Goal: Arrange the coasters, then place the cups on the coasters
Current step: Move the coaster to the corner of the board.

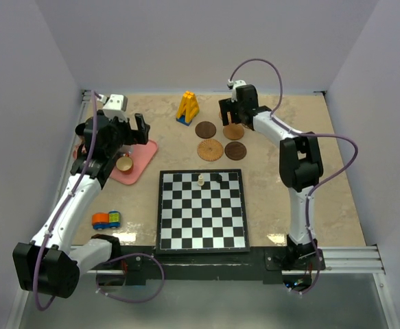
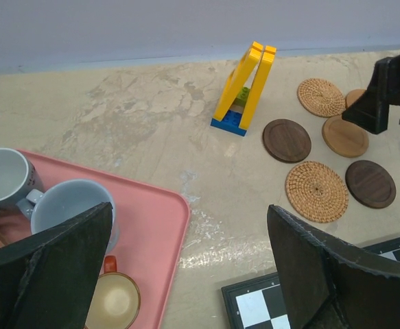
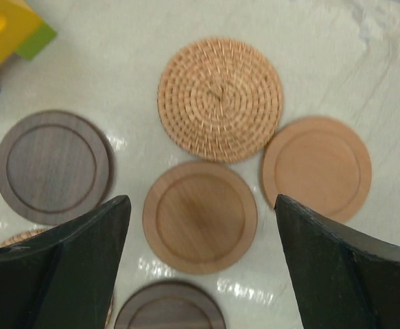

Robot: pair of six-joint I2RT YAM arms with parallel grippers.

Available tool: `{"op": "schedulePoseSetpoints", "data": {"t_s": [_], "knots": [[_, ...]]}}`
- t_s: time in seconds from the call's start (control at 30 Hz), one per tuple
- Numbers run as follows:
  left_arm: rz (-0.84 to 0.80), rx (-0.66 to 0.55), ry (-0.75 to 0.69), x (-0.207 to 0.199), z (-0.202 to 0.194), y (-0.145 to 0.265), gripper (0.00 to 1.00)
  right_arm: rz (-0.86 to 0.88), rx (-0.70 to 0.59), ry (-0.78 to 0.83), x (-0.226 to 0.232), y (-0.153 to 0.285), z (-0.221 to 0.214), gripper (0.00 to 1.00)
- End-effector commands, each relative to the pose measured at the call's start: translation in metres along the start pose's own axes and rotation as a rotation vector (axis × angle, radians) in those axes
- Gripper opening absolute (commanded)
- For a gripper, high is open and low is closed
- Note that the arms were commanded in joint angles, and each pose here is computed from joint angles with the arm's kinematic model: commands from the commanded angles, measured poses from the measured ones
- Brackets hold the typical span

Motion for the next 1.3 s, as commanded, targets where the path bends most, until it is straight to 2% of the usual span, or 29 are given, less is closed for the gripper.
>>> {"op": "schedulePoseSetpoints", "data": {"t_s": [0.0, 0.2, 0.5, 0.67, 0.97, 1.1, 1.27], "knots": [[-0.044, -0.044, -0.019, -0.009, 0.009, -0.003, 0.99, 0.063, -0.082, 0.101, 0.010, -0.006, 0.040, 0.92], [-0.054, -0.043, -0.019, -0.012, 0.009, -0.004, 0.99, 0.096, -0.060, 0.152, 0.015, -0.031, 0.045, 0.97], [-0.069, -0.037, -0.019, -0.016, 0.008, -0.005, 0.99, 0.081, -0.066, 0.172, 0.014, -0.053, 0.045, 0.97], [-0.076, -0.031, -0.018, -0.018, 0.006, -0.006, 0.99, 0.070, -0.048, 0.183, 0.013, -0.072, 0.037, 0.91], [-0.080, -0.026, -0.017, -0.019, 0.005, -0.008, 0.99, 0.044, -0.004, 0.174, 0.003, -0.090, 0.018, 0.90], [-0.084, -0.023, -0.018, -0.020, 0.004, -0.008, 0.96, 0.029, 0.021, 0.120, -0.011, -0.095, 0.013, 0.80], [-0.084, -0.020, -0.017, -0.020, 0.002, -0.009, 0.96, -0.048, 0.039, 0.098, -0.032, -0.101, 0.006, 0.78]]}}
Point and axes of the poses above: each gripper's point midway between its finger pads, its own y axis back along the fingers, its own x axis along the line the jaws close on, z = x × y, the point moved 4 cm from there along y, back along the fingers, and after that the axes turned 10 degrees about -y, right-handed, at the moved point
